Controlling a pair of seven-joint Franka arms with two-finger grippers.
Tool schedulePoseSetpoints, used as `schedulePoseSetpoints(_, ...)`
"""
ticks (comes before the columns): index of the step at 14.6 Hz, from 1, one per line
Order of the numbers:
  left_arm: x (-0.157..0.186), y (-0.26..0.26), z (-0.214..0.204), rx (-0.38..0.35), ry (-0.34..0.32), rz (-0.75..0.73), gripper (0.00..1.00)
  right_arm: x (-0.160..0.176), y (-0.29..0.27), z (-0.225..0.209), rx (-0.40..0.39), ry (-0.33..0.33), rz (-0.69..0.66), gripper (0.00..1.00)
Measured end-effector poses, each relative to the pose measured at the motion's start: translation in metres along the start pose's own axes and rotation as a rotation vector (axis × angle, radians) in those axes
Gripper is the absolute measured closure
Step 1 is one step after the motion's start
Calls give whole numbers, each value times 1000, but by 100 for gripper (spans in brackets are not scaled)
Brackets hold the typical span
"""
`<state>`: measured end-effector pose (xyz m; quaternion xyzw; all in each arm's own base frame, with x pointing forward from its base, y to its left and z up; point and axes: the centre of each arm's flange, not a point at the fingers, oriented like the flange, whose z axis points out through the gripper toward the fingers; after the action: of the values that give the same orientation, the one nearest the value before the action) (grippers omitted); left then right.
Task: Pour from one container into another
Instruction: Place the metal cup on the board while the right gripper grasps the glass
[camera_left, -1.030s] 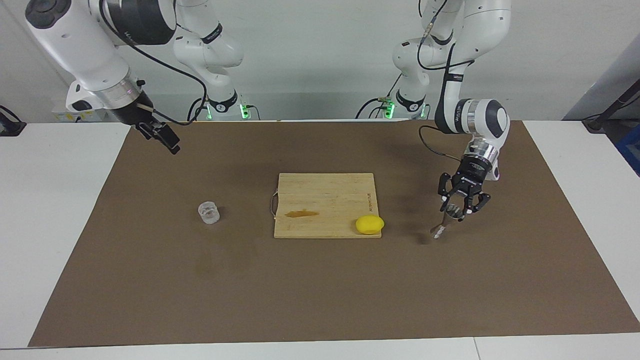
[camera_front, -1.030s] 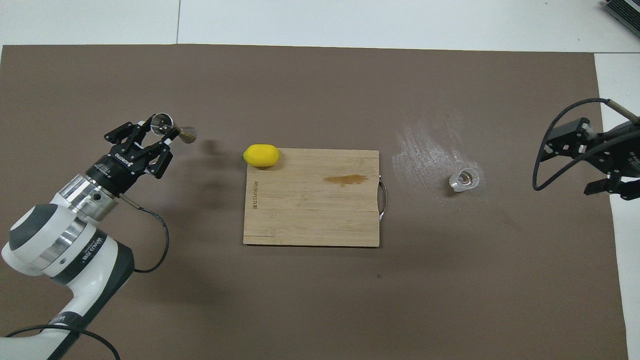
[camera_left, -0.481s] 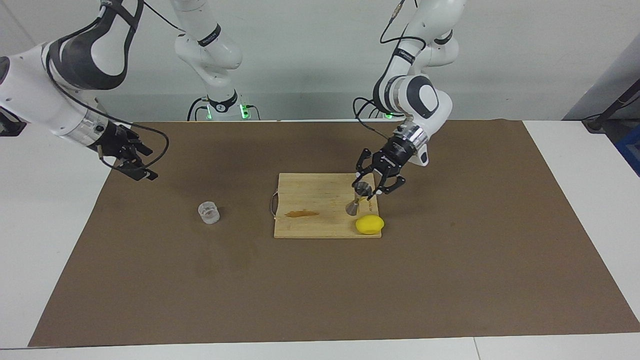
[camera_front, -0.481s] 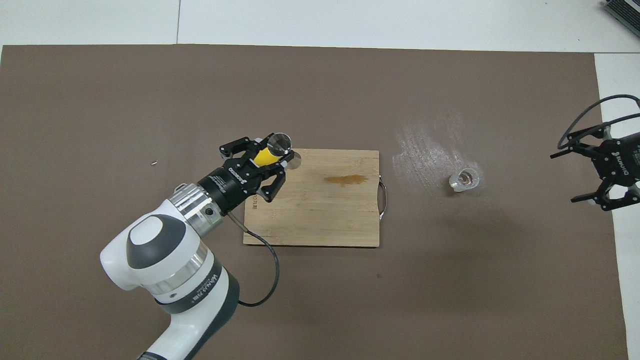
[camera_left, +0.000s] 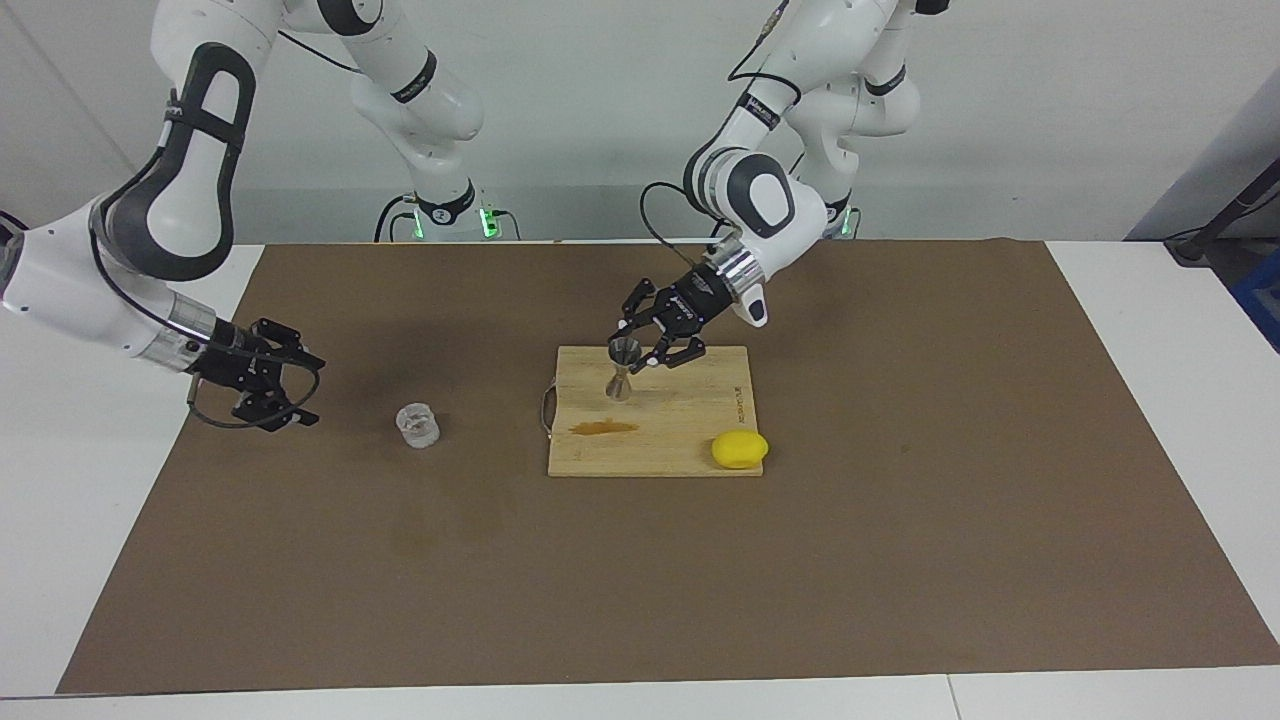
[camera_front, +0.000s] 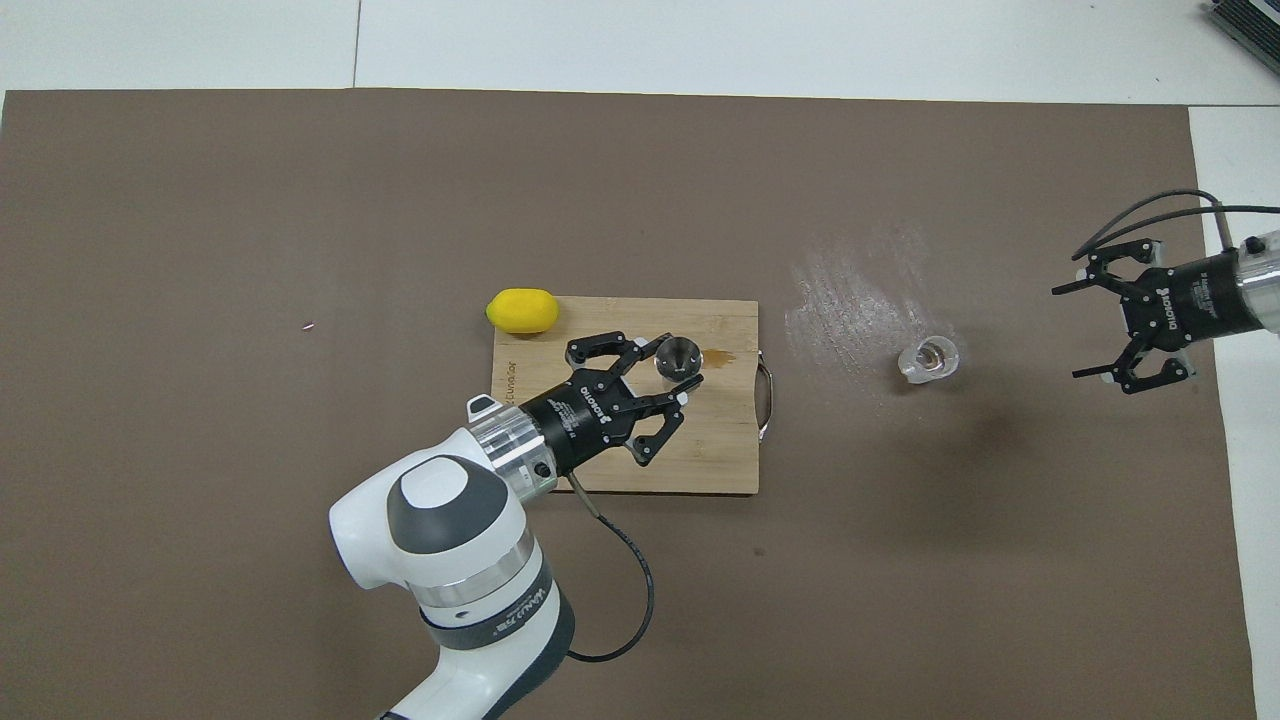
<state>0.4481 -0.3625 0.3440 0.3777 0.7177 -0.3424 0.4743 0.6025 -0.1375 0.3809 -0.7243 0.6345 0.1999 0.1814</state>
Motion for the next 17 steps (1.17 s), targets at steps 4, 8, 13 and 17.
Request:
schedulePoseSetpoints(4, 8, 10, 30, 17, -13, 20, 49, 14, -15, 61, -2, -56, 16, 1)
schedulePoseSetpoints(8, 15, 32, 23, -21, -3, 25, 49, 33, -15, 91, -16, -94, 36, 0)
schedulePoseSetpoints(13, 23, 34, 25, -21, 7, 57, 49, 25, -3, 127, -67, -140, 4, 1)
schedulePoseSetpoints(17, 26, 29, 28, -13, 14, 64, 49, 22, 4, 135, -70, -164, 4, 3)
